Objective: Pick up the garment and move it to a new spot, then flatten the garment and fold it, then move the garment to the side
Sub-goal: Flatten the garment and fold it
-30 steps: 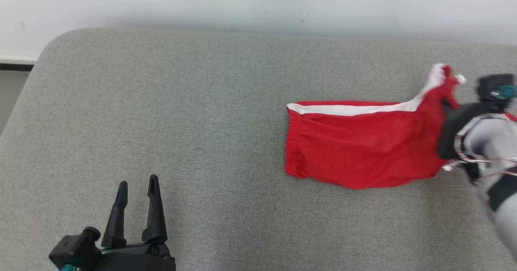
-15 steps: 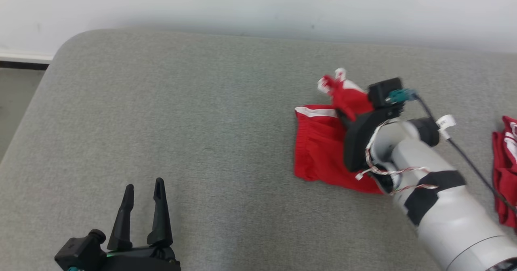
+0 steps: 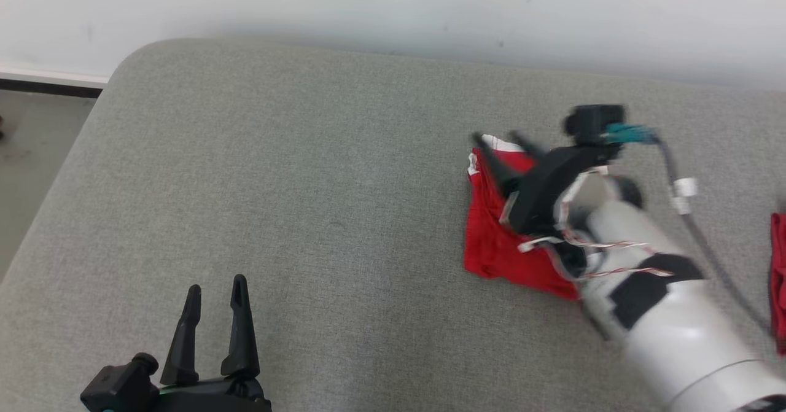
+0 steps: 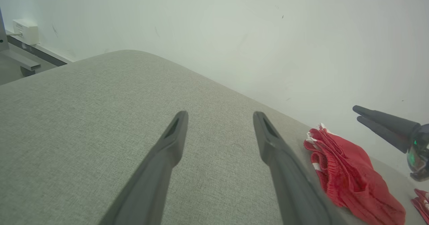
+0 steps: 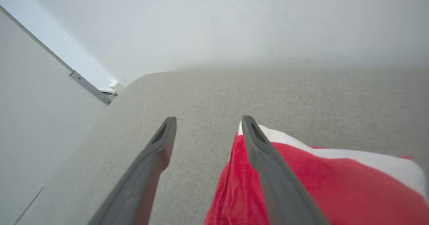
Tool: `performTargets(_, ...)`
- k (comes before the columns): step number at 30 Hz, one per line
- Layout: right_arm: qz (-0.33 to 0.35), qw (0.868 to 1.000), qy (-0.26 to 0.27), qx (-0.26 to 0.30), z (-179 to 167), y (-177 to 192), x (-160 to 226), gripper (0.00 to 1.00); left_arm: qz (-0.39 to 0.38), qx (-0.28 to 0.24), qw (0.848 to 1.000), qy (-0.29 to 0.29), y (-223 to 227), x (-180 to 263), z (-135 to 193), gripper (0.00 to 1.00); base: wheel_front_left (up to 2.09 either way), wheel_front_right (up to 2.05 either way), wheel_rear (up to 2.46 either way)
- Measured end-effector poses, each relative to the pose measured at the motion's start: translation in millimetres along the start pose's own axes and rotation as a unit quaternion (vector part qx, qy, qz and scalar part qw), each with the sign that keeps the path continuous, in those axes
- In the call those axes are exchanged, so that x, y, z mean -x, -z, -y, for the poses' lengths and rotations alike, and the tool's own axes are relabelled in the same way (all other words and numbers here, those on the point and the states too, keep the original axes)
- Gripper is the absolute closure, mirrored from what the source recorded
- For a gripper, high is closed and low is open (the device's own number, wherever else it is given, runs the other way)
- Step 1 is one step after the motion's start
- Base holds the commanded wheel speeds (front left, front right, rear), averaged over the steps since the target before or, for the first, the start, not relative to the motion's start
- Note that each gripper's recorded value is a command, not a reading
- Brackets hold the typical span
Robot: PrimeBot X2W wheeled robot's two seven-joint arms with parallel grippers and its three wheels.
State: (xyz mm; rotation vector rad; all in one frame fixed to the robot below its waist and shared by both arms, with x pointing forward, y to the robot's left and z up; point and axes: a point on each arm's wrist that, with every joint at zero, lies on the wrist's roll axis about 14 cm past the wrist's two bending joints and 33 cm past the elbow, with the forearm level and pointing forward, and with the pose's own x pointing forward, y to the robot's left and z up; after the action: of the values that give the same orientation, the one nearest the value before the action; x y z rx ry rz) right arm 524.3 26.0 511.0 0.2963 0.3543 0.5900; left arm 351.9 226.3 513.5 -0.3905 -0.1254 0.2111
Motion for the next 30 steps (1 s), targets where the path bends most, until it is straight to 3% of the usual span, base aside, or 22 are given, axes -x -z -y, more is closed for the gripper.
performTargets(4, 0.038, 0.995, 0.084, 0.046, 75.2, -24.8, 28.9, 0.00, 0.001, 0.003, 1.000, 0.007, -0.3, -0.1, 4.1, 0.00, 0.00, 0.00, 0.00)
performTargets(7, 0.026, 0.988, 0.137, 0.060, 116.6, -13.9, 51.1, 0.00, 0.000, 0.004, 1.000, 0.014, 0.4, -0.7, 7.9, 0.00, 0.00, 0.00, 0.00)
performTargets(8, 0.023, 0.987, 0.148, 0.054, 124.1, -8.5, 55.7, 0.07, -0.001, 0.005, 1.000, 0.015, 1.1, -1.1, 8.9, 0.00, 0.00, 0.00, 0.00)
performTargets(9, 0.016, 0.986, 0.155, 0.059, 130.1, -2.0, 59.1, 0.56, -0.002, 0.005, 1.000, 0.016, 2.0, -1.6, 9.8, 0.00, 0.00, 0.00, 0.00)
performTargets(10, 0.007, 0.985, 0.162, 0.066, 135.8, 4.5, 62.0, 0.74, -0.003, 0.005, 1.000, 0.017, 2.8, -2.2, 10.1, 0.00, 0.00, 0.00, 0.00)
performTargets(11, -0.002, 0.984, 0.167, 0.067, 140.0, 11.8, 64.2, 1.00, -0.004, 0.005, 1.000, 0.017, 3.3, -3.0, 10.1, 0.00, 0.00, 0.00, 0.00)
performTargets(15, -0.031, 0.985, 0.158, 0.062, 133.4, 43.3, 59.7, 1.00, -0.010, 0.004, 1.000, 0.019, 8.7, -8.0, 11.9, 0.00, 0.00, 0.00, 0.00)
performTargets(24, -0.077, 0.991, 0.063, 0.092, 60.1, 95.9, 42.3, 1.00, -0.010, 0.002, 1.000, 0.022, 9.4, -13.1, 12.4, 0.00, 0.00, 0.00, 0.00)
performTargets(30, -0.089, 0.991, -0.002, 0.105, 7.5, 112.5, 39.5, 1.00, -0.003, 0.001, 1.000, 0.021, 4.1, -11.9, 10.8, 0.00, 0.00, 0.00, 0.00)
